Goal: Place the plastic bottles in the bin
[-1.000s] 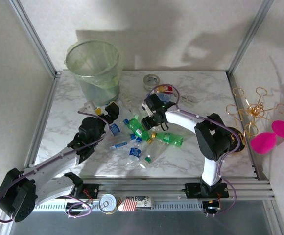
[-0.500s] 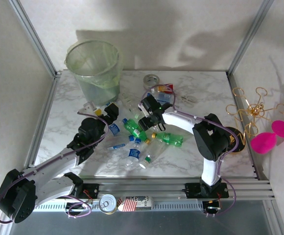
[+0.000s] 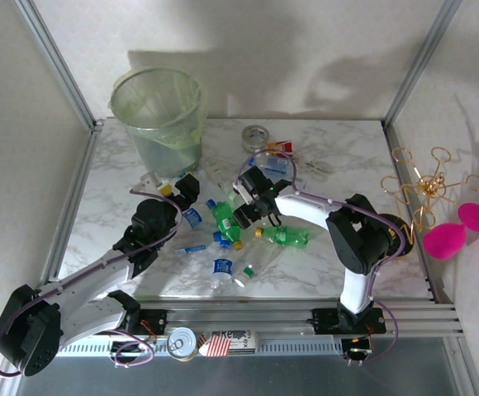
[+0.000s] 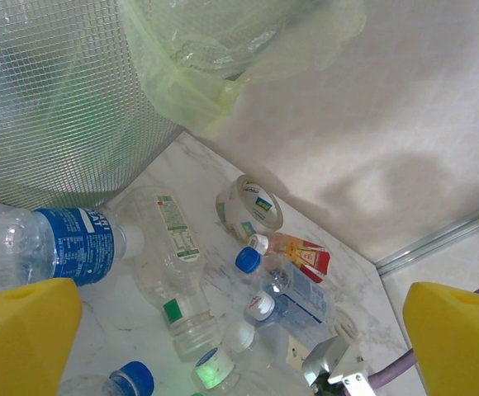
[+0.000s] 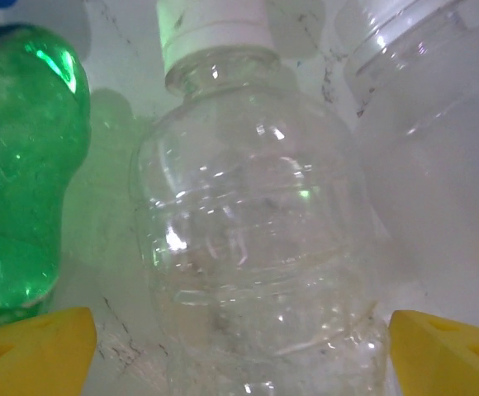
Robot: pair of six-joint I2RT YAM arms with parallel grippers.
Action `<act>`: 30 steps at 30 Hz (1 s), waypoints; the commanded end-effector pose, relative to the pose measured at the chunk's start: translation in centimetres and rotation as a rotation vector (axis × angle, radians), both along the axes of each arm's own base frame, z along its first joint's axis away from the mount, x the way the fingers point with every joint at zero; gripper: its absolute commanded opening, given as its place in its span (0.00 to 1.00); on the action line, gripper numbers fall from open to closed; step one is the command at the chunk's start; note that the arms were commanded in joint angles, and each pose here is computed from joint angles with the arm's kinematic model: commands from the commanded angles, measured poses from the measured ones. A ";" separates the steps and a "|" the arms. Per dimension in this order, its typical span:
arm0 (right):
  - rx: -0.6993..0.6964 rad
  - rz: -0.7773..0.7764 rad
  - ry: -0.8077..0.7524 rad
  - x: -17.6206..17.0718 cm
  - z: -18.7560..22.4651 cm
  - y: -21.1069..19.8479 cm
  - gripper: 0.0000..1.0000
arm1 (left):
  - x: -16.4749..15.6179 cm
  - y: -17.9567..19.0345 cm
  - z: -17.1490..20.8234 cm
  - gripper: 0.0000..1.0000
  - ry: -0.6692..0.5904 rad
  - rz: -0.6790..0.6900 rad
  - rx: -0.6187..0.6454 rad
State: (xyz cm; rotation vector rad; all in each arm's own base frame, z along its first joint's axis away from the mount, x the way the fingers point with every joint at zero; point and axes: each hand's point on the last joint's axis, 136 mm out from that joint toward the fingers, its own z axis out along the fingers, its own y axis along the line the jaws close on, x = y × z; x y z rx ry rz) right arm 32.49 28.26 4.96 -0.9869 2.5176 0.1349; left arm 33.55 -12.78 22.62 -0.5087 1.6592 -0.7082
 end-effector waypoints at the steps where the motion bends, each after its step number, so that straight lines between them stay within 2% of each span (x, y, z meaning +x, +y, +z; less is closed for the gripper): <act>1: -0.058 0.024 0.002 -0.4 -1.5 -0.4 0.92 | -0.2 0.2 0.7 0.99 -0.021 -0.005 -0.027; 8: -0.068 0.032 -0.038 0.2 -1.4 -0.3 0.90 | -0.4 0.5 0.8 1.00 -0.024 0.003 -0.037; 19: -0.027 0.089 -0.102 0.4 -1.1 0.4 0.75 | -0.6 0.4 0.8 1.00 -0.027 -0.004 -0.047; 24: 0.000 0.113 -0.145 0.7 0.1 0.9 0.64 | -0.8 0.5 0.9 1.00 -0.030 -0.003 -0.055; 30: 0.088 0.128 -0.224 1.4 3.8 2.0 0.59 | -0.9 0.0 1.3 1.00 -0.045 -0.035 -0.081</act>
